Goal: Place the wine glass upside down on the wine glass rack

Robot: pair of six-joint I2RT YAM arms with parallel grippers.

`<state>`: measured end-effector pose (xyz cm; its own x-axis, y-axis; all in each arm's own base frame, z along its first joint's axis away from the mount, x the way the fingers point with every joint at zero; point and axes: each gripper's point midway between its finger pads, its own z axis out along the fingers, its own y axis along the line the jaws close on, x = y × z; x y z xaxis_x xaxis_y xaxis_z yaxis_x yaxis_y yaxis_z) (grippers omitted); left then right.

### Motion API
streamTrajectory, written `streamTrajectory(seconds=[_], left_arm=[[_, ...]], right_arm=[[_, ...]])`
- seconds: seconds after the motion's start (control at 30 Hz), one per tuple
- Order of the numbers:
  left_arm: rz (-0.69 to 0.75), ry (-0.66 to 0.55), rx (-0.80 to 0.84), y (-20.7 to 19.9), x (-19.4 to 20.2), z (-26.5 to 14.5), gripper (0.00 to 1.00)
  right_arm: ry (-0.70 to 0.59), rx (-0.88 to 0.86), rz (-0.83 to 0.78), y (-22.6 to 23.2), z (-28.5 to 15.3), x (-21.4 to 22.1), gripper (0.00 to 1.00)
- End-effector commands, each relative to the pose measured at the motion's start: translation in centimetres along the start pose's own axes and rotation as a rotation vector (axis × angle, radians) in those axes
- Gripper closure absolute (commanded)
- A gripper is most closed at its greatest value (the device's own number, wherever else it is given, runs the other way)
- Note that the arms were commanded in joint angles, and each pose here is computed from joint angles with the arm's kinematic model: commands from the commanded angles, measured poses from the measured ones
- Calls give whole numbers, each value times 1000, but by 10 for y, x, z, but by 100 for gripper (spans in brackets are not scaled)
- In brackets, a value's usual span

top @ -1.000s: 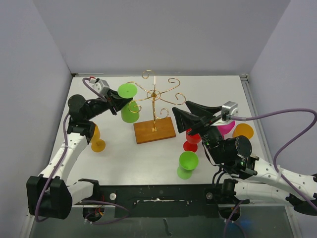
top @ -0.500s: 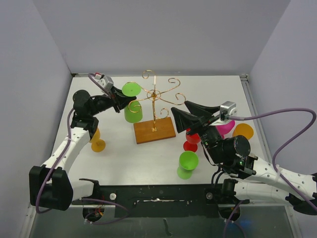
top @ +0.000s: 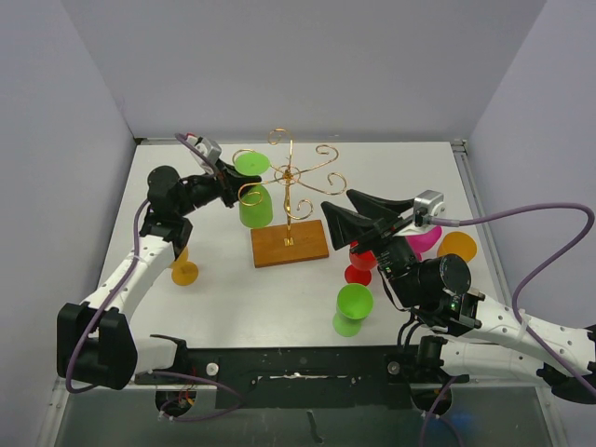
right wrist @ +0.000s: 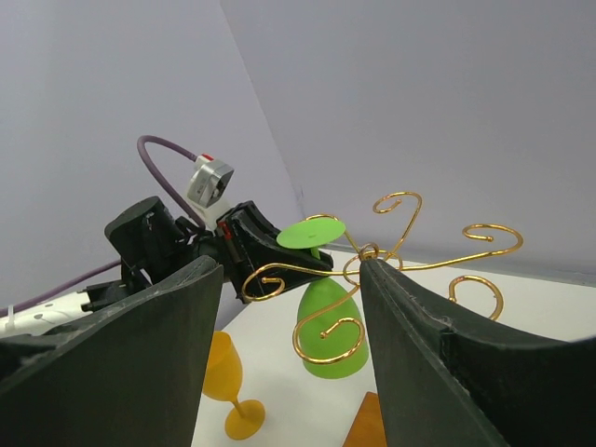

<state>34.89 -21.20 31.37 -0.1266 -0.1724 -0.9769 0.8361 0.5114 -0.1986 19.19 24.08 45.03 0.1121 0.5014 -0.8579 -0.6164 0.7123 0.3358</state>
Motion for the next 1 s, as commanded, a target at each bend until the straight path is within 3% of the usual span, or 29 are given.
streamTrajectory(seconds=[0.0,0.47,0.97], left_arm=[[31,-85,-75,7,-34,5,100],[-4,-146,-241,26,-39,1,100],[27,-96,-313,28,-23,-1,100]], right_arm=[[-74,-13,54,4,2,-27,39],[-58,-14,52,6,5,-19,39],[31,26,9,10,22,13,39]])
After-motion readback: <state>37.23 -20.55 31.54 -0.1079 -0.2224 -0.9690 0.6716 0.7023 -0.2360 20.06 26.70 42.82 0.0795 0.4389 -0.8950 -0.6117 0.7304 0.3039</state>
